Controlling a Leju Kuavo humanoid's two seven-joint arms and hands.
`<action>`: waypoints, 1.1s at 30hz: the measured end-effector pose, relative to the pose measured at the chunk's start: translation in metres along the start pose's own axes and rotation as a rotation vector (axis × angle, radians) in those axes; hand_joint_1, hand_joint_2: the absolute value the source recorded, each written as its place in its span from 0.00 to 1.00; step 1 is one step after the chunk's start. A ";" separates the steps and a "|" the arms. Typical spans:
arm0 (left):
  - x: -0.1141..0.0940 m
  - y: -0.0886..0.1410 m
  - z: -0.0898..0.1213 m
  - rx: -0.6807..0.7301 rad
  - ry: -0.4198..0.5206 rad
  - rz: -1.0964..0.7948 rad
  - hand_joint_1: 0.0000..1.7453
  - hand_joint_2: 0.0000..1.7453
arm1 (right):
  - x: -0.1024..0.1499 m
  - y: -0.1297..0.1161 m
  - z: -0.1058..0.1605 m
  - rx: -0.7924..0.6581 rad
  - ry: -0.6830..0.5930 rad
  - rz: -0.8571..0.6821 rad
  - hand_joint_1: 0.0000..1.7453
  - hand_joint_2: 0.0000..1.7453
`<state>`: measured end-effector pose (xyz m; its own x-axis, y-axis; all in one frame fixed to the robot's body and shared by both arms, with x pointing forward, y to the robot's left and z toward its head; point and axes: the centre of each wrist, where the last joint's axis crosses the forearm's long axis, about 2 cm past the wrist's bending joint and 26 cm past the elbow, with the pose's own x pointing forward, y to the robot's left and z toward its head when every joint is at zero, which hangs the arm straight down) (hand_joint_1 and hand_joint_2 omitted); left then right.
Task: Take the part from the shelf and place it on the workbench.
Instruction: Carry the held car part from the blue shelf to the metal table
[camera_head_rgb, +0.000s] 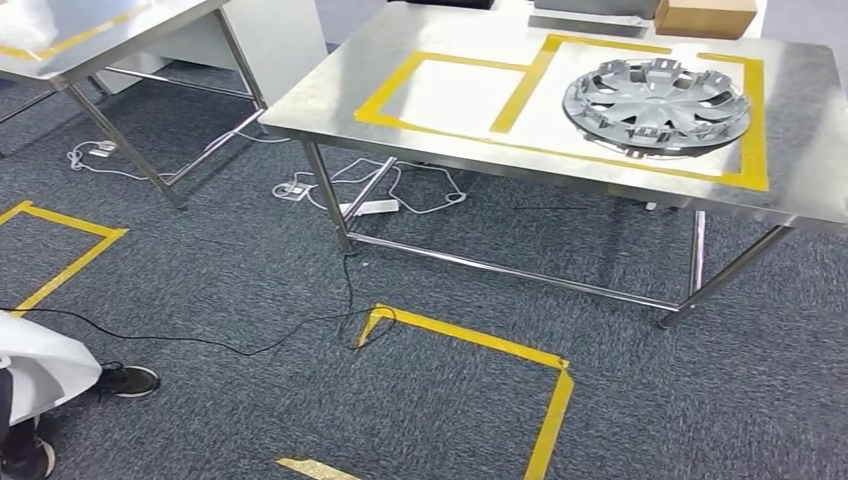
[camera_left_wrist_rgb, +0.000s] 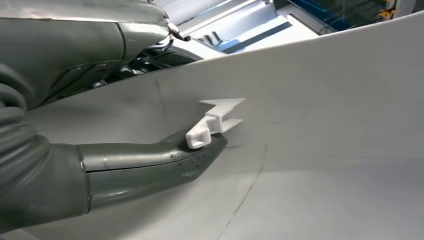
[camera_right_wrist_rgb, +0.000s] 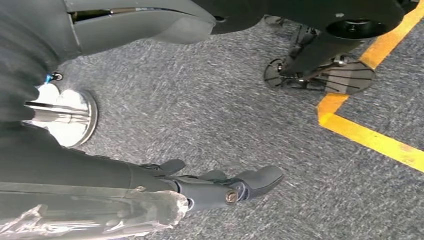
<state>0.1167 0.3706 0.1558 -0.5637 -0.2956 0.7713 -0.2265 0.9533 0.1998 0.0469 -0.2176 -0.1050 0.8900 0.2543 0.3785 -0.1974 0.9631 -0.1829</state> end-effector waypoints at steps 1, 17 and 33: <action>0.000 -0.002 0.001 0.002 0.001 0.003 1.00 1.00 | 0.000 0.000 0.000 0.000 0.001 0.000 0.00 1.00; 0.012 -0.034 0.023 0.031 0.034 0.032 1.00 1.00 | -0.002 0.000 0.001 -0.012 0.010 -0.005 0.00 1.00; 0.017 -0.050 0.025 0.056 0.039 0.076 1.00 1.00 | -0.004 0.000 0.001 -0.017 0.015 -0.011 0.00 1.00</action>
<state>0.0985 0.3161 0.1436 -0.5496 -0.2189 0.8062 -0.2289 0.9676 0.1067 0.0433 -0.2187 -0.1055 0.8981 0.2427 0.3667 -0.1809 0.9640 -0.1949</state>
